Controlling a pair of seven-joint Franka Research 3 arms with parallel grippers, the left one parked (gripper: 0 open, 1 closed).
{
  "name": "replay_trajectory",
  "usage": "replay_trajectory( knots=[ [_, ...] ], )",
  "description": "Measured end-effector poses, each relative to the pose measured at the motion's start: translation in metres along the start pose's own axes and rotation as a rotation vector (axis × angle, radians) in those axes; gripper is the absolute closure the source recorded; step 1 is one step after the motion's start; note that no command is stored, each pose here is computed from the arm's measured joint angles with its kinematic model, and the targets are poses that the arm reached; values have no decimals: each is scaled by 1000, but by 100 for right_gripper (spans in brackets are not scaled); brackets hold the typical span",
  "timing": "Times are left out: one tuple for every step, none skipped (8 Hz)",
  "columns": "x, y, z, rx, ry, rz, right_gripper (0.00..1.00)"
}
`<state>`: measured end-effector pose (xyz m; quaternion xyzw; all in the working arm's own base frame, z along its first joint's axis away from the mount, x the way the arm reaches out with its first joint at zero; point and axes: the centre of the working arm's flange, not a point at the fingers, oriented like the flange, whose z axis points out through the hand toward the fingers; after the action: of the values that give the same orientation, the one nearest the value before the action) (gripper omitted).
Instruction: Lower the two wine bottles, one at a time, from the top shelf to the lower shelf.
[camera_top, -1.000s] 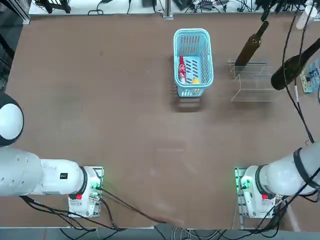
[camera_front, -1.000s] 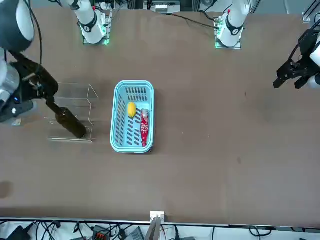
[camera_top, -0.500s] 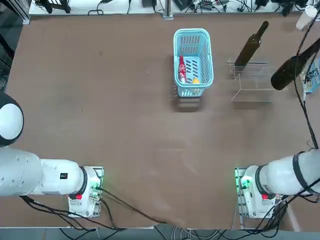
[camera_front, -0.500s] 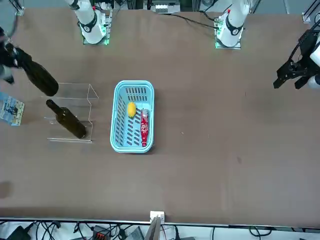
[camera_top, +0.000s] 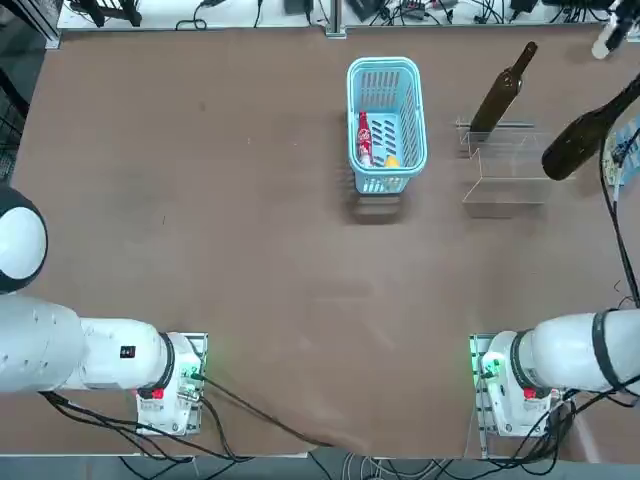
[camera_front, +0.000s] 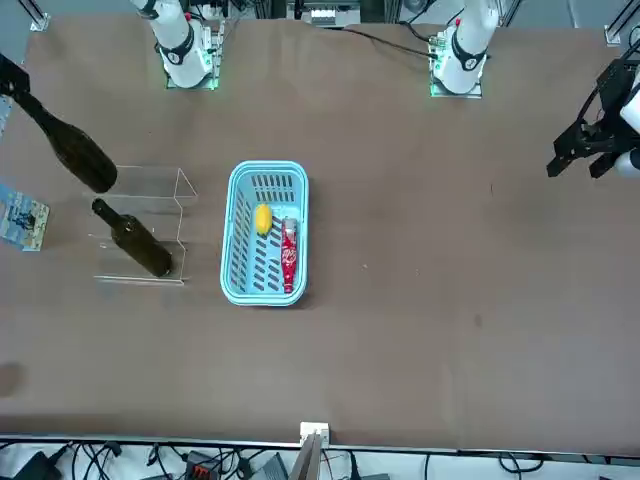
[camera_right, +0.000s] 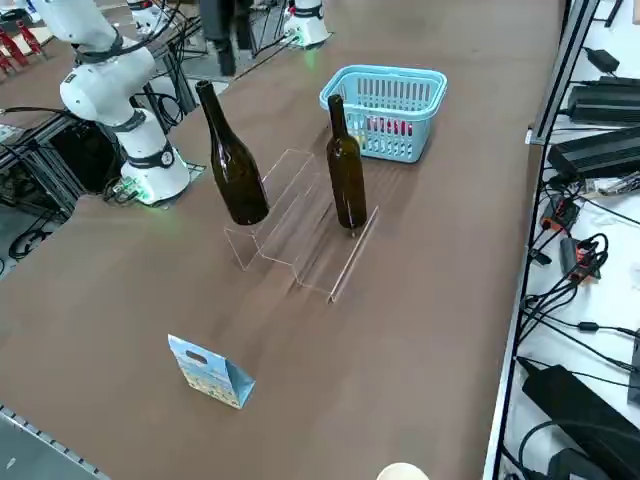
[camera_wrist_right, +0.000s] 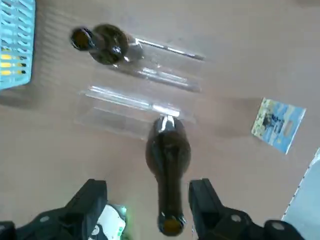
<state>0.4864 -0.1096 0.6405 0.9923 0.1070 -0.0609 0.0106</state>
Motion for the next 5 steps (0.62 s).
replay_trajectory(
  knots=[
    [-12,10,9,16,-12,19,0],
    [-21,16,17,29,-20,31,0],
    [-27,17,23,34,-26,33,0],
    [-32,16,29,28,-29,31,1],
    [-38,15,35,22,-34,29,3]
  ],
)
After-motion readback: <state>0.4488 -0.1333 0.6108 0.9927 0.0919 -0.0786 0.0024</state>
